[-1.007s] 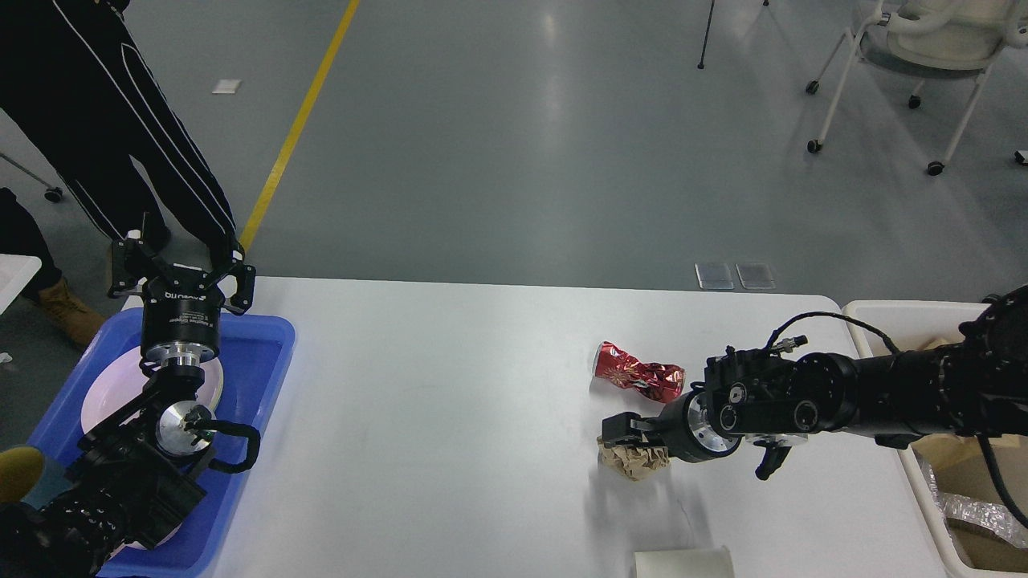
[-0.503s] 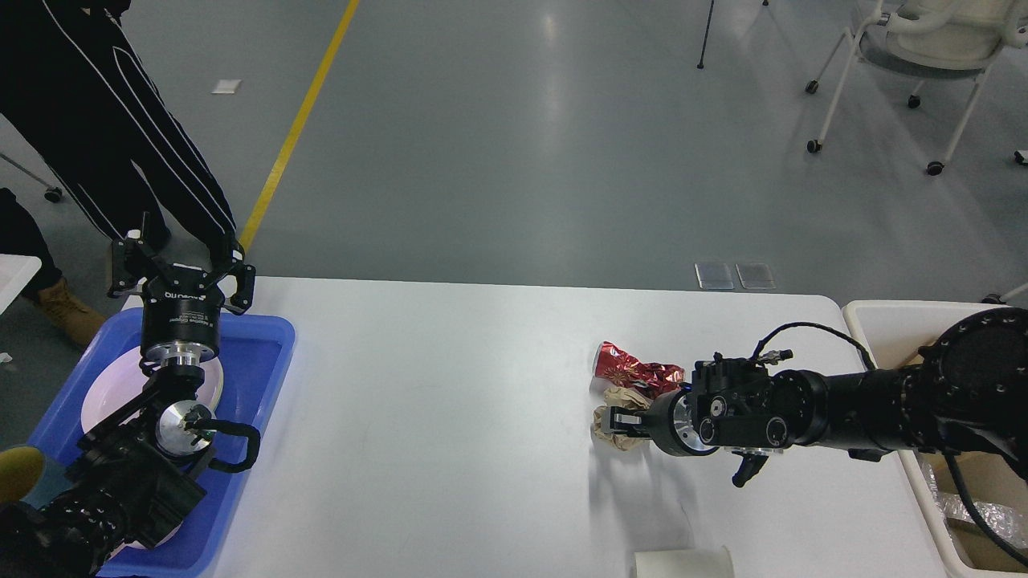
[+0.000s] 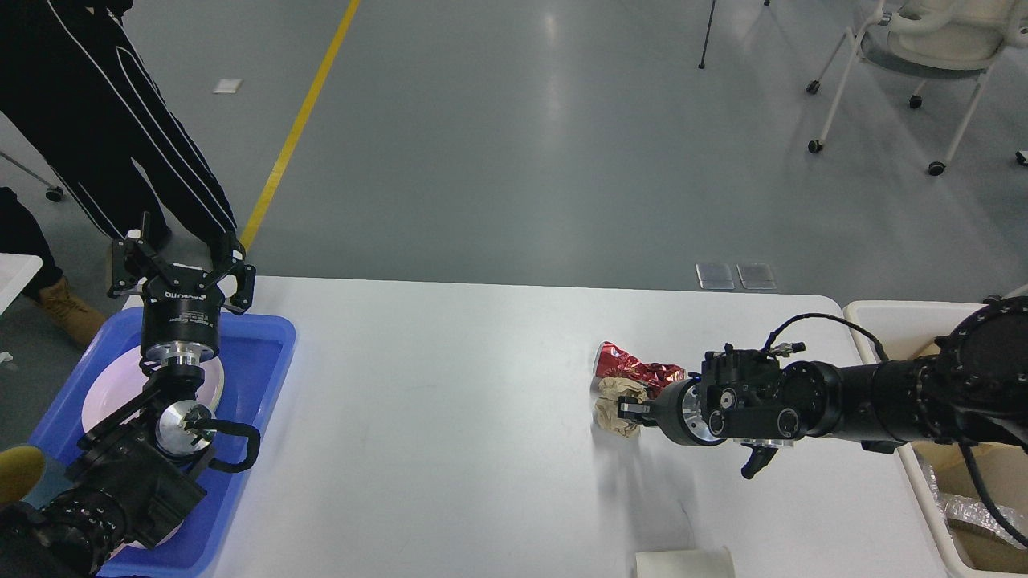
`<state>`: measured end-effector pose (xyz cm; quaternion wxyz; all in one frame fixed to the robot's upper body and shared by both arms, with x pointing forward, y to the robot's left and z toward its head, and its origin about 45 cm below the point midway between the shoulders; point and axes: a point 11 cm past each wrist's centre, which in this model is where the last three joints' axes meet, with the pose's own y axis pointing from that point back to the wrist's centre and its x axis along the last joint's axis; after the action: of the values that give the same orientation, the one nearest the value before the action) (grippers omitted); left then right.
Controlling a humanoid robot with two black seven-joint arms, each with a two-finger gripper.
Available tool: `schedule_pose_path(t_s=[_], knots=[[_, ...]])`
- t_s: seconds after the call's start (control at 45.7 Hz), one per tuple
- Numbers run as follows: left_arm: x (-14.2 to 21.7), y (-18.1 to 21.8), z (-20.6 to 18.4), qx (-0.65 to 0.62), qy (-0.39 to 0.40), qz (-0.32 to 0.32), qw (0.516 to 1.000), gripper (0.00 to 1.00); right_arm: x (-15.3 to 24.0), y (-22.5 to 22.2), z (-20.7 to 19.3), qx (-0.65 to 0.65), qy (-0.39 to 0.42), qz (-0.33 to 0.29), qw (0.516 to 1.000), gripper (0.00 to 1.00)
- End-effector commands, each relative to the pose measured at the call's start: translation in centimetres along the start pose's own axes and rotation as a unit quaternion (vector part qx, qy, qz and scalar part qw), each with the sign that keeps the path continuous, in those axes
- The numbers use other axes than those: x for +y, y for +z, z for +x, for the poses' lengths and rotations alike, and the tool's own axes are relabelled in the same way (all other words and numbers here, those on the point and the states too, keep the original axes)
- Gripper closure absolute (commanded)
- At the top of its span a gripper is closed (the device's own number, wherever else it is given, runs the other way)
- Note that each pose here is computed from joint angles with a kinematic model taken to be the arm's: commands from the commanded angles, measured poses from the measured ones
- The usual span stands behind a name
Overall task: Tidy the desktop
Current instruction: 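Lower the right gripper onto the crumpled brown paper and grasp it, then lift the brown paper and drop it into the white bin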
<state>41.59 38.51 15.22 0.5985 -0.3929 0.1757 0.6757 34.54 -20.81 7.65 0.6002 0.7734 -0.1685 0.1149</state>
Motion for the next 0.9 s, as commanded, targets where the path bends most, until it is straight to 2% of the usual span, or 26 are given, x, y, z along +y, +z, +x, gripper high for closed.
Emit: schedule_pose_path(t_s=[0.0,0.153,0.394,0.678,0.875], knots=[[0.0,0.0,0.0,0.000,0.000,-0.001,1.000,0.03,1.9,0.6,1.0,0.000,-0.011,0.000,1.000,1.00],[0.0,0.0,0.0,0.000,0.000,0.000,1.000,0.03,5.2,1.4,2.6,-0.002,-0.035,0.002,0.999,1.00],[0.0,0.0,0.0,0.000,0.000,-0.001,1.000,0.03,14.1,0.8,5.3,-0.004,-0.083,0.035,0.996,1.00],[0.1,0.0,0.1,0.000,0.001,0.000,1.000,0.03,21.3,-0.6,8.1,0.003,-0.047,0.069,0.996,1.00],[0.1,0.0,0.1,0.000,0.001,0.000,1.000,0.03,23.7,-1.7,10.6,0.028,-0.012,0.069,0.997,1.00]])
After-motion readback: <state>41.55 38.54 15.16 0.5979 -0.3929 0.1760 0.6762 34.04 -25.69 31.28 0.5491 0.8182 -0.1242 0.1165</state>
